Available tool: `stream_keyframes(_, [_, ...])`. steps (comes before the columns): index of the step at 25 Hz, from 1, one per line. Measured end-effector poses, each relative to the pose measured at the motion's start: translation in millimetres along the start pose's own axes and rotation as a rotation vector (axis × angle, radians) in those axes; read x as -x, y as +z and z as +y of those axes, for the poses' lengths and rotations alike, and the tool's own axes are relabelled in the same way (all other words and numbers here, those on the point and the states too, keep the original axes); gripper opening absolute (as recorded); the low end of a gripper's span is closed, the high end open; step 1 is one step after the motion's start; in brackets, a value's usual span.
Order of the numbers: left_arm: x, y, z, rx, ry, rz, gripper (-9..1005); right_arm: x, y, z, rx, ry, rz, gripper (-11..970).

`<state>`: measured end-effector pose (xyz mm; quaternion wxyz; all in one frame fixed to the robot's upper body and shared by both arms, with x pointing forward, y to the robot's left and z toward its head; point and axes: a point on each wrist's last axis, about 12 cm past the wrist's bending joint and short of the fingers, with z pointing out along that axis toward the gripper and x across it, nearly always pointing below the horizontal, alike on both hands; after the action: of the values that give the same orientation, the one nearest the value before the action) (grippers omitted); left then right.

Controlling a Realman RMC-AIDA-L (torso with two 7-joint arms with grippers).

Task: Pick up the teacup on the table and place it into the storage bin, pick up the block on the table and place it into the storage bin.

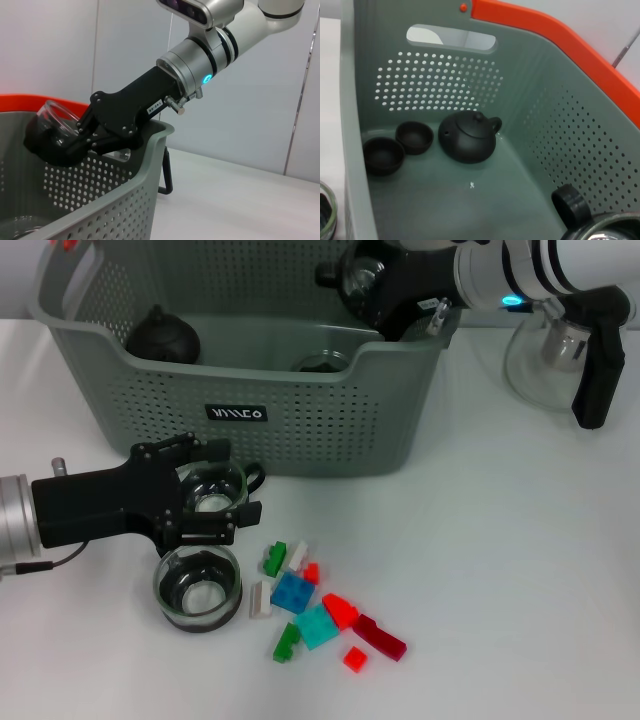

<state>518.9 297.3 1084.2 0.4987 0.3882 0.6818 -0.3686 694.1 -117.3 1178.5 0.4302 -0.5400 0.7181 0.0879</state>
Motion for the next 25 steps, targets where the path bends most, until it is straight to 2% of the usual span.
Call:
stream_keyframes(17, [-2.1, -0.6, -1.6, 0.001, -0.007, 0.0, 895, 2.8, 0.0, 0.5, -0.003, 0.011, -0.008, 63])
stream_keyframes(22, [-2.3, -0.2, -2.0, 0.0, -0.008, -0.002, 894, 4.7, -2.0, -1.7, -0.006, 0.014, -0.013, 254])
stream_keyframes(25, [-2.2, -0.2, -2.0, 0.0, -0.008, -0.002, 894, 7.9, -4.7, -4.7, -0.016, 0.015, -0.021, 493])
